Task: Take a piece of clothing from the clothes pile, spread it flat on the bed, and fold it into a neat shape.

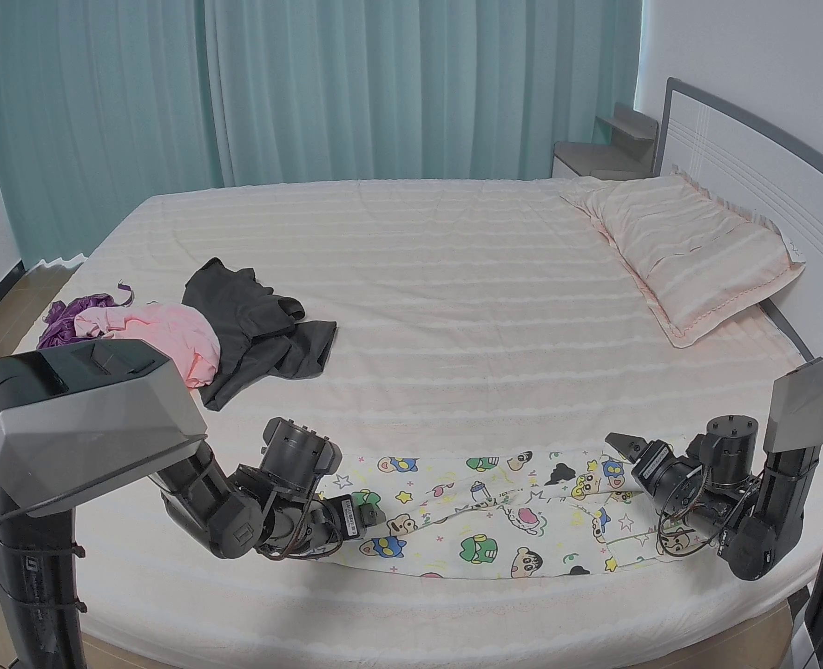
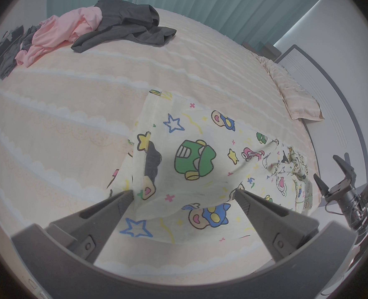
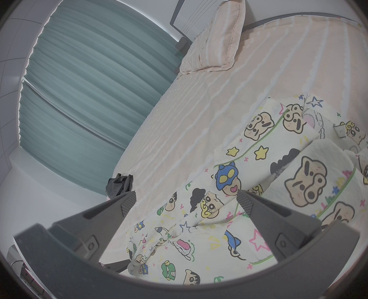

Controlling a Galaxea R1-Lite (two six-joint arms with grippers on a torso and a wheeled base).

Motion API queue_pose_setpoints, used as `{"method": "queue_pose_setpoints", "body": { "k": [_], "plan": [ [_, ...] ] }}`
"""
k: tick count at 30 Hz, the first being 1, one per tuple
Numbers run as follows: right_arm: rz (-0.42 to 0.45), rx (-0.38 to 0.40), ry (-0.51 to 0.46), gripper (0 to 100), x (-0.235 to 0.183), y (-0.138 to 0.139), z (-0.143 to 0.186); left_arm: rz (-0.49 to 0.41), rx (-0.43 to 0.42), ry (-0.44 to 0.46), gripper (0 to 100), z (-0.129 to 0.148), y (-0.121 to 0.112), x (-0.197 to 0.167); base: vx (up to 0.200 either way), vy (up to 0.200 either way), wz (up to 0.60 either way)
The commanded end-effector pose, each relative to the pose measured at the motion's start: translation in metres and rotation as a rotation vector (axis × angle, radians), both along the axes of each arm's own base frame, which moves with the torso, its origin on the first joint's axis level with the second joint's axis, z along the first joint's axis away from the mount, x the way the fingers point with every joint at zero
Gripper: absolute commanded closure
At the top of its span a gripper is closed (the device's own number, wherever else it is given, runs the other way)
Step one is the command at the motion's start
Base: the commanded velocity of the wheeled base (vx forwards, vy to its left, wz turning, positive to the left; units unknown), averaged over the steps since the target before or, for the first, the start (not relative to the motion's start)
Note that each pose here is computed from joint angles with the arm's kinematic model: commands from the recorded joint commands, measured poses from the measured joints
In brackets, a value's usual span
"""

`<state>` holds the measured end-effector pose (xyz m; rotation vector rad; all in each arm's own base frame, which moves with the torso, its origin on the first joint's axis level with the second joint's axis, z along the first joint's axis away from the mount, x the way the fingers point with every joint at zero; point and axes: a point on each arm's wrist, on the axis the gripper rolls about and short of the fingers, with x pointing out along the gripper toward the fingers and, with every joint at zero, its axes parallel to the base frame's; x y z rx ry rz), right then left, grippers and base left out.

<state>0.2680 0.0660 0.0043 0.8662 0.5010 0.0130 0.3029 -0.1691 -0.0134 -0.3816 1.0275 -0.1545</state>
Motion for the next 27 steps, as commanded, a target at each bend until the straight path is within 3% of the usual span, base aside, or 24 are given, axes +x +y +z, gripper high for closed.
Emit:
{"method": "queue_pose_setpoints", "body": {
  "k": [1, 27],
  "plan": [
    [0.000, 0.004, -0.016, 0, 0.001, 0.000, 0.002, -0.003, 0.014, 0.009, 0, -0.003, 0.000, -0.002, 0.000, 0.000, 0.00],
    [0.003, 0.003, -0.017, 0, 0.001, 0.001, 0.002, -0.016, 0.034, 0.010, 0, -0.009, -0.010, -0.005, 0.000, 0.000, 0.00]
  ]
}}
